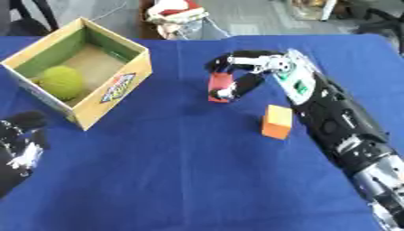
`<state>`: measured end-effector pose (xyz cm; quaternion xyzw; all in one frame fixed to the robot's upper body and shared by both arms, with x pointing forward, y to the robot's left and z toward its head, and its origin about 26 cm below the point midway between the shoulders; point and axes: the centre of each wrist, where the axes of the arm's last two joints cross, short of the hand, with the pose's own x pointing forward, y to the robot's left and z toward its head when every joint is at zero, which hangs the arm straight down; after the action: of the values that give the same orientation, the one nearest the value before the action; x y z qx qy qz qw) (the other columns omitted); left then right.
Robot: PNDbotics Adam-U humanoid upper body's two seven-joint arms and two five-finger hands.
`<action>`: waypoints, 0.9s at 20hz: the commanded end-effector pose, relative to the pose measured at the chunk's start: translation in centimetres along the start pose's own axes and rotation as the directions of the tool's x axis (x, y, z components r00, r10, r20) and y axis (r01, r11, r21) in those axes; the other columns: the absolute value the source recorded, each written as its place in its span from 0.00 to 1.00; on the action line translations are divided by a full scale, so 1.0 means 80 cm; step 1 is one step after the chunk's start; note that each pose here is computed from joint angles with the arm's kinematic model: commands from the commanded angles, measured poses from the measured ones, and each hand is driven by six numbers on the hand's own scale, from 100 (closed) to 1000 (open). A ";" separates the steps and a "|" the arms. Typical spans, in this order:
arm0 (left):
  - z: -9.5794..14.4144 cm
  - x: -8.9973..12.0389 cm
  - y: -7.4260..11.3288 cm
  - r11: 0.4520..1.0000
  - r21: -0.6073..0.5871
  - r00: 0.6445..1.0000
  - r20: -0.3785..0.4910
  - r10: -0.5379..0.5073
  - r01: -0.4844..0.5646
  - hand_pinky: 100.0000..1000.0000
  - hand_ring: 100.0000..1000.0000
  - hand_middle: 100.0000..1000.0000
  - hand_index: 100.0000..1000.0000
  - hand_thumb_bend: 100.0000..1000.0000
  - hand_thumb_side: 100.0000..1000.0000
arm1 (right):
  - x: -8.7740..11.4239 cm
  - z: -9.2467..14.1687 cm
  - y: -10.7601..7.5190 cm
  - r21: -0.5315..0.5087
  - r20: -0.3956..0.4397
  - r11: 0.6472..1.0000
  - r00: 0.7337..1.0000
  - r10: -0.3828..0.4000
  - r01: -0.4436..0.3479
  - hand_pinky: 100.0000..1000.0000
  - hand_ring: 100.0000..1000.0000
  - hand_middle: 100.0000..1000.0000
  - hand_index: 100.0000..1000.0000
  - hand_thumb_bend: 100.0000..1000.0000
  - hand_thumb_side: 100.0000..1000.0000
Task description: Pick up objects on the table and place them in the box.
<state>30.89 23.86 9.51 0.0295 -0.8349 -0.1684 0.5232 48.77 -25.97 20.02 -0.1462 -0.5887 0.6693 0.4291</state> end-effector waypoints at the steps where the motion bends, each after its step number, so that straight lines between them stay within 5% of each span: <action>1: -0.002 0.005 0.007 1.000 -0.003 1.000 0.016 -0.021 0.021 0.50 0.77 0.71 0.78 0.13 0.27 | -0.006 0.010 -0.013 -0.034 -0.033 0.999 0.999 0.012 -0.013 0.84 0.90 0.86 0.95 0.22 0.46; 18: -0.002 0.005 0.007 1.000 -0.004 1.000 0.018 -0.021 0.021 0.50 0.77 0.71 0.78 0.13 0.27 | -0.005 0.005 -0.008 -0.093 -0.061 0.989 0.992 0.113 -0.119 0.96 1.00 0.96 0.98 0.27 0.44</action>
<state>30.89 23.86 9.52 0.0294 -0.8349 -0.1686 0.5232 48.89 -26.20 19.35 -0.2029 -0.5937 0.6647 0.4057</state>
